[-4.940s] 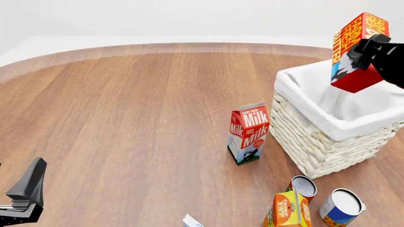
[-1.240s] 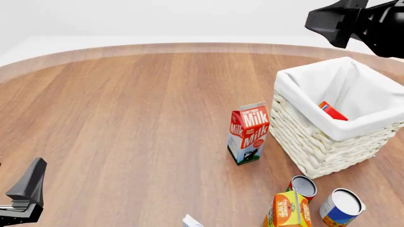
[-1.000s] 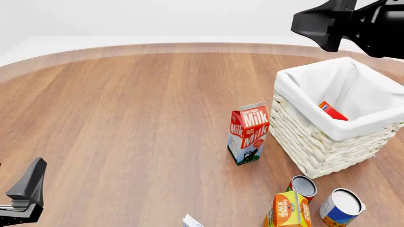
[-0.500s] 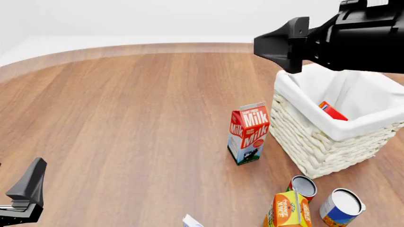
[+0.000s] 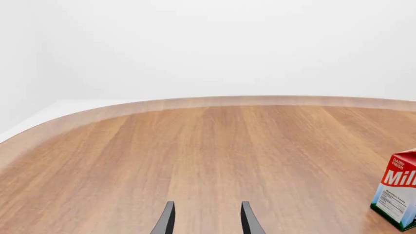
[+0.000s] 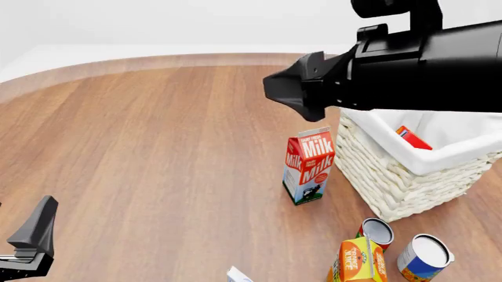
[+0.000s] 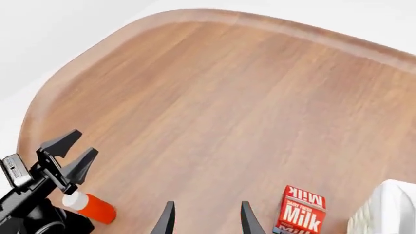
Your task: Pick up the cream cheese box and the butter, and put them in the basket.
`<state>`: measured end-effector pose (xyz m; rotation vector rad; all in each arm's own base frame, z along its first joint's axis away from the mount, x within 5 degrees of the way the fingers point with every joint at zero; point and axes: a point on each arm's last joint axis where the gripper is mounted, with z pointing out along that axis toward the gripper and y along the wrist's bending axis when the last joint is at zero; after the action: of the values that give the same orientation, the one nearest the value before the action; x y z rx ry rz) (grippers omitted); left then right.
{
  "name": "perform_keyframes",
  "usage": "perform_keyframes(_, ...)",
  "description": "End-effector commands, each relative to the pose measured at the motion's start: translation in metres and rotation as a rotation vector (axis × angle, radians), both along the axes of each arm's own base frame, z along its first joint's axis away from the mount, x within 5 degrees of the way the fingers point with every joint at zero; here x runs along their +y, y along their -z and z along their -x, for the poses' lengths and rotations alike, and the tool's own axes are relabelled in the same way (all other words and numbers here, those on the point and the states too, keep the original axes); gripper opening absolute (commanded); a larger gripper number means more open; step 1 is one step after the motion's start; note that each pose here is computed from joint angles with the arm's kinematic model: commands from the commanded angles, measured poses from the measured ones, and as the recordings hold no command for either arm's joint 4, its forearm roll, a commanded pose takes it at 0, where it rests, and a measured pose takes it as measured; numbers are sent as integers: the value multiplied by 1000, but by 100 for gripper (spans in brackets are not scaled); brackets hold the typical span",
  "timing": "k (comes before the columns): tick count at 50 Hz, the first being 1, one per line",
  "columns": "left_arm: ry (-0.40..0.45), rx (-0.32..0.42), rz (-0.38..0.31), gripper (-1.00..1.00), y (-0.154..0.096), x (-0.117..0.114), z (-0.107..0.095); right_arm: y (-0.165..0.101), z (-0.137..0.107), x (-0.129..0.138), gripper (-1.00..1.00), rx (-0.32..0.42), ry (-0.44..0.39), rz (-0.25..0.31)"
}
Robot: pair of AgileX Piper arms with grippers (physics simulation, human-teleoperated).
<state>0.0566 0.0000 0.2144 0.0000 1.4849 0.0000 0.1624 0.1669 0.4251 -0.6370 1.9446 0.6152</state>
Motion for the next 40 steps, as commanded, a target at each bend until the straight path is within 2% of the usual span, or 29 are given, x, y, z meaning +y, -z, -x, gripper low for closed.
perform_keyframes(1,0,0,0,100,0,0,0,8,7,18,100,18,-70,7)
perform_keyframes(8,0,0,0,100,0,0,0,12,11,25,100,30,-96,7)
perform_keyframes(9,0,0,0,100,0,0,0,13,12,30,100,18,-124,40)
perform_keyframes(16,0,0,0,100,0,0,0,24,16,41,100,44,-156,45)
perform_keyframes(40,0,0,0,100,0,0,0,58,22,59,100,126,-180,47)
